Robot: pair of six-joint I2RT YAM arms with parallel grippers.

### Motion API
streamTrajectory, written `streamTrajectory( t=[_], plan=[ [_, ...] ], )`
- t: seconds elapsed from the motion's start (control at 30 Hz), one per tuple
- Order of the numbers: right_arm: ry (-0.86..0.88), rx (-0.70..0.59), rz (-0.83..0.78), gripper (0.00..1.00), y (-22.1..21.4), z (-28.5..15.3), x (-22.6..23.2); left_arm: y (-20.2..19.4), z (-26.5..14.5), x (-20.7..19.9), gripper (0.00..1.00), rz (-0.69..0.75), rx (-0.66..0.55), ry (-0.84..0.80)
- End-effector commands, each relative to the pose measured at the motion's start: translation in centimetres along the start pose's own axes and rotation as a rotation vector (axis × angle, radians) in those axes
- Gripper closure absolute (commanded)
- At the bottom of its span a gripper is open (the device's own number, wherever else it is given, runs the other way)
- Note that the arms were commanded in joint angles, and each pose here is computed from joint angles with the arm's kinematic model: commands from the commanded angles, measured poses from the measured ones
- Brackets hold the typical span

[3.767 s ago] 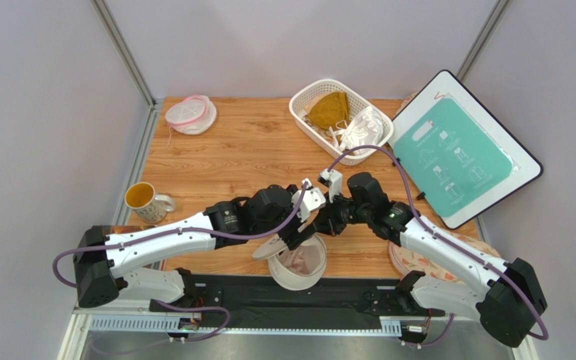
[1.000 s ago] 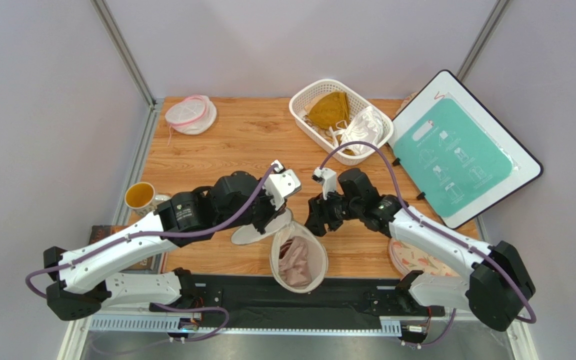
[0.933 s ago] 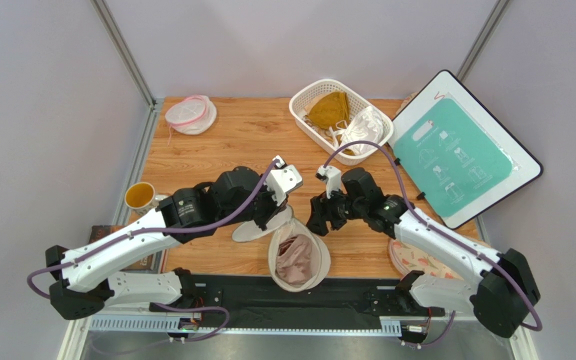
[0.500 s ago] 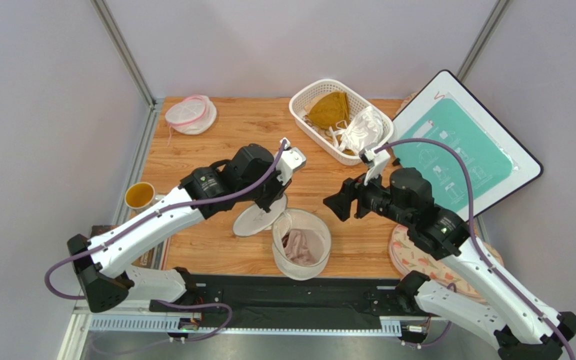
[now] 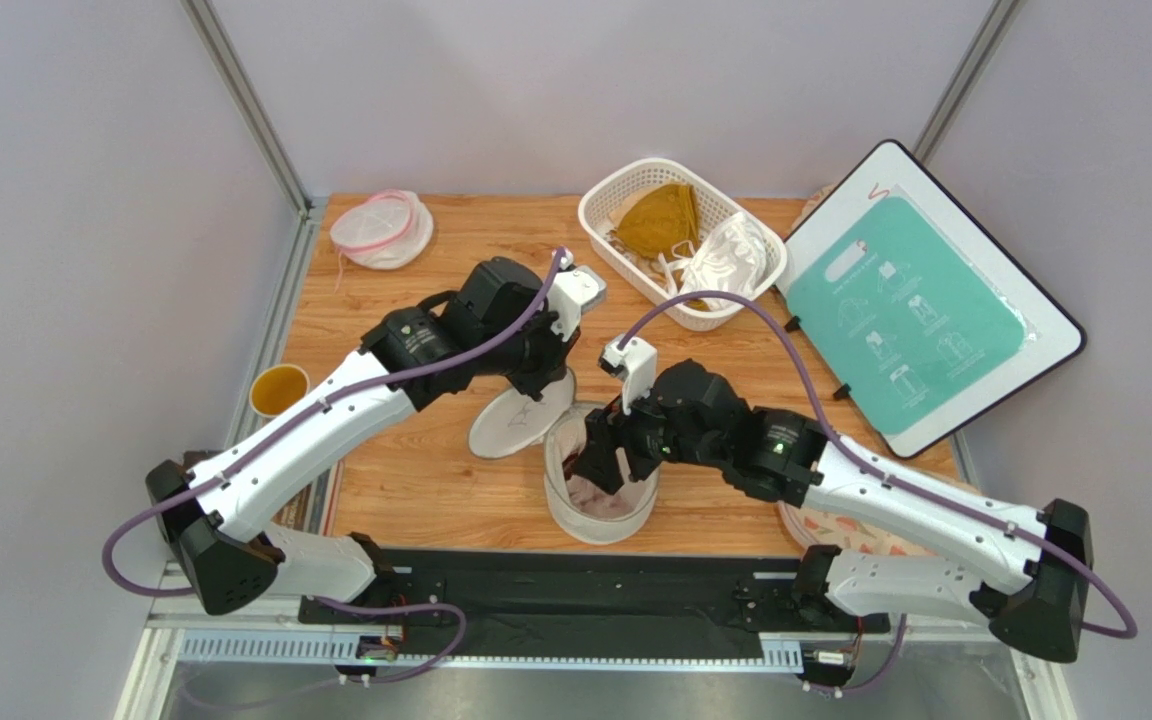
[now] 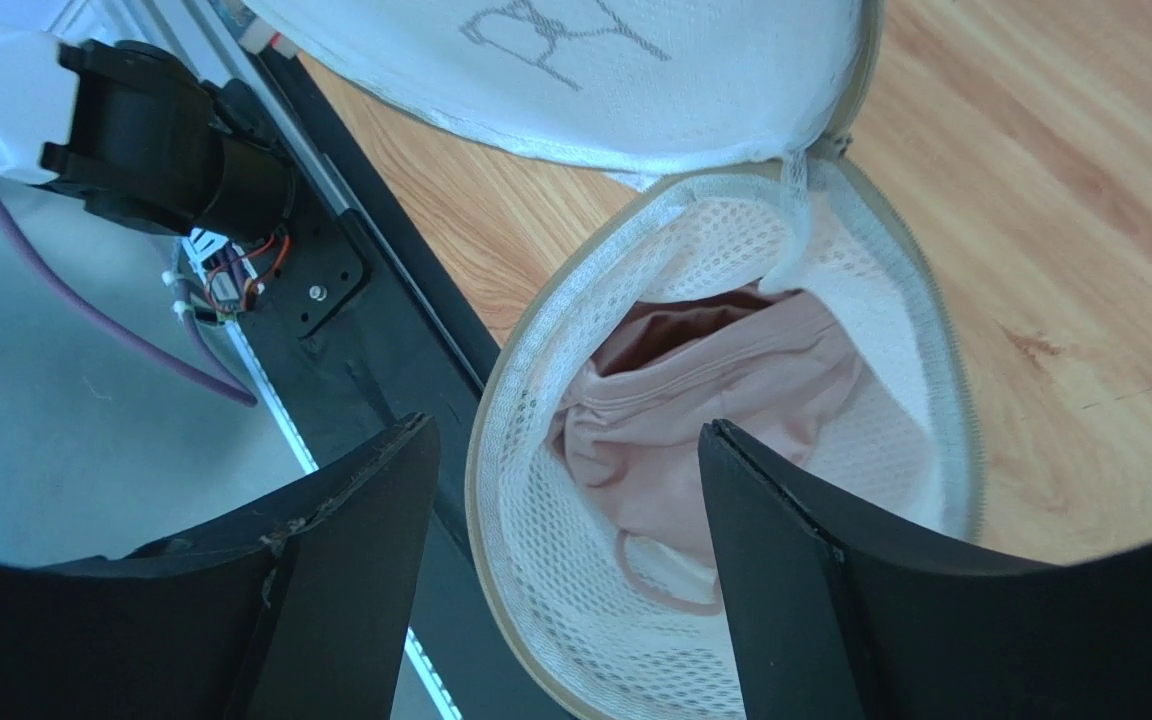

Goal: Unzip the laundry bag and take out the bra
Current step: Pick up the bra from the laundry bag.

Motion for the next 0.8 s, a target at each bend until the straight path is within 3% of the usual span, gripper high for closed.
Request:
streamTrajectory(
  t=[0.0,0.57,0.77],
  plan=[
    [-0.049,-0.06,0.068,0.31,0.8,0.8,0.1,0.8,-1.4,-0.1,1.0,-0.029,-0.037,-0.014],
    [-0.316,0.055,0.128,0.44,-3.6,5.0,-2.9,0.1,-1.7,0.2,1.0,-0.065,-0.065,-0.034],
    [-0.251,0.088,0.125,0.44,-4.7,7.0,-1.6,-0.2,-1.5,0.4,1.0,-0.074,-0.056,-0.037]
  ],
)
Point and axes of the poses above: each gripper's point midway between its finger pads, its own z axis out along the fingers, its own x axis along the line the jaws close on, y = z × x, the point moved 5 cm from there along -z, back along the fingers, and after that the axes turned 1 degree about -z, right-handed, at the moved point
